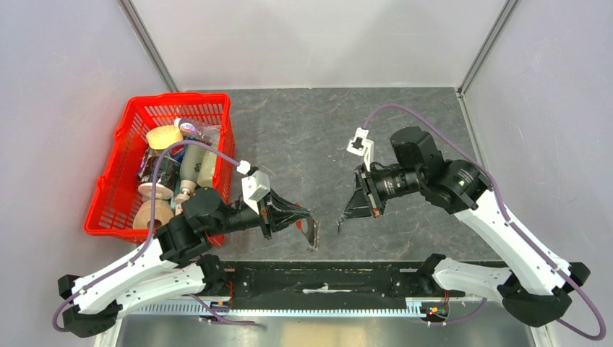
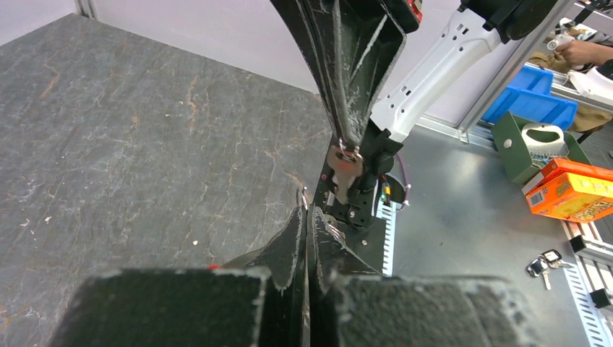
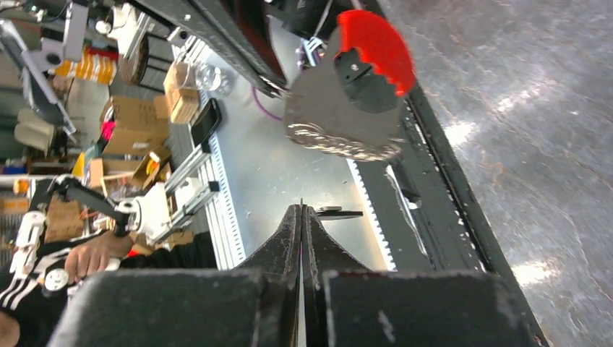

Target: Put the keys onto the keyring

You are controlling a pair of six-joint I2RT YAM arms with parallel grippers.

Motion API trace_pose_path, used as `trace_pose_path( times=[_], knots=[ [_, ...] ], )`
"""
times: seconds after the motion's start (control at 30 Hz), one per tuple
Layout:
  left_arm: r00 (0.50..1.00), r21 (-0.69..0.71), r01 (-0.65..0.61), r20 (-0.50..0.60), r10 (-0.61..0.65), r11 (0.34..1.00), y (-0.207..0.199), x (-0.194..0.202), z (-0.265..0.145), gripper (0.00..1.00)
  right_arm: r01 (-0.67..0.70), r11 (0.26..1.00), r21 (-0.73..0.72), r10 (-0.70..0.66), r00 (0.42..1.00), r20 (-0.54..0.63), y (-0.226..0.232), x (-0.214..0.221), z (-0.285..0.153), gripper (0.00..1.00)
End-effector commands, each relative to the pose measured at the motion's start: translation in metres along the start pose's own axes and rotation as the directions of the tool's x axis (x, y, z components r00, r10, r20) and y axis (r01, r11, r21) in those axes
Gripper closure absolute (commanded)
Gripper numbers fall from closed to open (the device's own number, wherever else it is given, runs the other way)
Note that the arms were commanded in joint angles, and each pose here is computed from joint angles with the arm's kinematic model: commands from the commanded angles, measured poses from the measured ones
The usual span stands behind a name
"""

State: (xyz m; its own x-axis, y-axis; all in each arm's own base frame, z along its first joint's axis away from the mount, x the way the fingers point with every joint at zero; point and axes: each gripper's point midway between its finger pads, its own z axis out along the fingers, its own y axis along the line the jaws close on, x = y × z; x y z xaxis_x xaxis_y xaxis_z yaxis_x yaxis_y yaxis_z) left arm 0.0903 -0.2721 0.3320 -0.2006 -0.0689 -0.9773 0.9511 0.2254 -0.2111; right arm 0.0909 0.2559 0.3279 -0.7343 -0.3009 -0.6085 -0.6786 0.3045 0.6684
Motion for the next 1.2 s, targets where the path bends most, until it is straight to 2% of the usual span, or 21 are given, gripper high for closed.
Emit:
trace_pose_path(
  times=[0.0,0.47,1.17],
  knots=[
    [0.993,0.005,-0.077,0.085,0.076,0.997,-0.001,-0.026,0.002,0.98,0.1,0.986,-0.134,-0.101,0.995,0.002,0.037,-0.014,0.002,1.0],
    [0.985,0.024,-0.112,0.137,0.108,0.993,-0.008,-0.034,-0.008,0.98,0.086,0.982,-0.168,-0.093,0.995,-0.037,0.055,-0.046,0.027,1.0],
    [0.982,0.037,-0.123,0.149,0.116,0.992,-0.012,-0.036,-0.012,0.98,0.094,0.978,-0.187,-0.102,0.994,-0.034,0.066,-0.061,0.041,1.0]
  ],
)
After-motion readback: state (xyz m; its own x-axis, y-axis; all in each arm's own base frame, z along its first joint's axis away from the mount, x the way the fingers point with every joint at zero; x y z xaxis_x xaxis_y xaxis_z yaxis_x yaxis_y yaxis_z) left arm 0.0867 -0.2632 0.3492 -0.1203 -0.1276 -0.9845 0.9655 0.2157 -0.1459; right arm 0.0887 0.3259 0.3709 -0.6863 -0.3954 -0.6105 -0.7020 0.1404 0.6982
